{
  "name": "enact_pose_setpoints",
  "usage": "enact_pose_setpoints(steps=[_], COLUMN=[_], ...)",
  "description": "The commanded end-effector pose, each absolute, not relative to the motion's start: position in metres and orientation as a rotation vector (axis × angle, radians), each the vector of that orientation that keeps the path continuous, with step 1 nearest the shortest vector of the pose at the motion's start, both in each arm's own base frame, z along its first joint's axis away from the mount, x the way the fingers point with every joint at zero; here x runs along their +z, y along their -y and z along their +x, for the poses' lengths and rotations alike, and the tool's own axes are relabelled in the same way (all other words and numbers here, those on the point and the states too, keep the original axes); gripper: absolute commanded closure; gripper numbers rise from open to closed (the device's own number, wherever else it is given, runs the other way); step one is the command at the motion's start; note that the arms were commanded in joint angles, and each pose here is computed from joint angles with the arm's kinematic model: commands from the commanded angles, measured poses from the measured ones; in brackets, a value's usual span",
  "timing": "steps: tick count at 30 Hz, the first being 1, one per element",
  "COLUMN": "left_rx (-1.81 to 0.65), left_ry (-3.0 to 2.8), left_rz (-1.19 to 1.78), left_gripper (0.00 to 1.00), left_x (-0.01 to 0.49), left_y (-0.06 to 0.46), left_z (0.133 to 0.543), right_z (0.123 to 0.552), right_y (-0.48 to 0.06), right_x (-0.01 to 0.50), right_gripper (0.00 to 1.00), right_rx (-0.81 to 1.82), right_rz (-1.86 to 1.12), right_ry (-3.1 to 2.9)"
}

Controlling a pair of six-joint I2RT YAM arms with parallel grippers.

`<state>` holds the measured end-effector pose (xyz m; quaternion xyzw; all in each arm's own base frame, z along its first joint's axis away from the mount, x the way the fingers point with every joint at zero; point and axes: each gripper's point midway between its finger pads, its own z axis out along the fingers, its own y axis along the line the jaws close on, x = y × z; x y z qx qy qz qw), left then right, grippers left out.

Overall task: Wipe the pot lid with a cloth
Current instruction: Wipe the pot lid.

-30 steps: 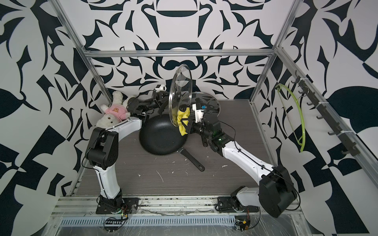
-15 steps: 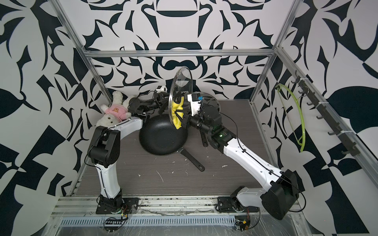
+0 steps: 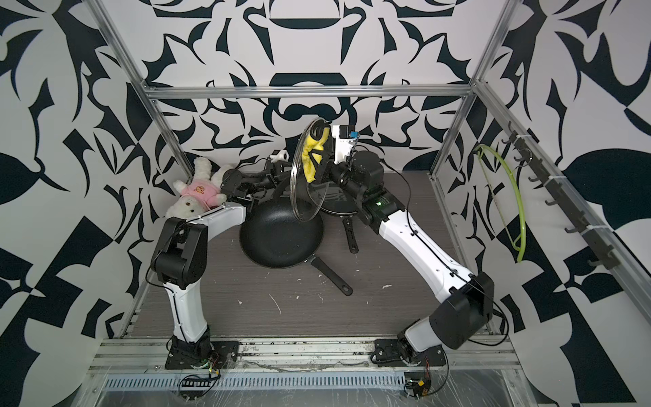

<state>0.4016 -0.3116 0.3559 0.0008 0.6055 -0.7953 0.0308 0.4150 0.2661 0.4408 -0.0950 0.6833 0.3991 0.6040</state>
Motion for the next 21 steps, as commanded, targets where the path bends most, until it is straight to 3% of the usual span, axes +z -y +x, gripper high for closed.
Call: enact_pose_setpoints(steps=[1, 11, 21], left_rx=[-2.451, -2.457, -2.460], left_ry=[-1.698, -1.667, -1.617], left_rz=[0.201, 0.241, 0.246], left_gripper=[1.00, 1.00, 1.00], left_x=[0.410, 0.430, 0.445], left_y=[0.304, 0.301, 0.298], left_z=[0.370, 0.356, 0.353], right_z=[0.430, 0.468, 0.438], right_y=[-0.253, -0.232, -0.238], right_x=[0.464, 0.383, 0.323], right_gripper=[1.00, 1.00, 1.00], right_rx=[0.938, 0.904, 0.995], right_rz=[-0.191, -0.103, -0.153], right_ry=[-1.513, -1.673, -1.794])
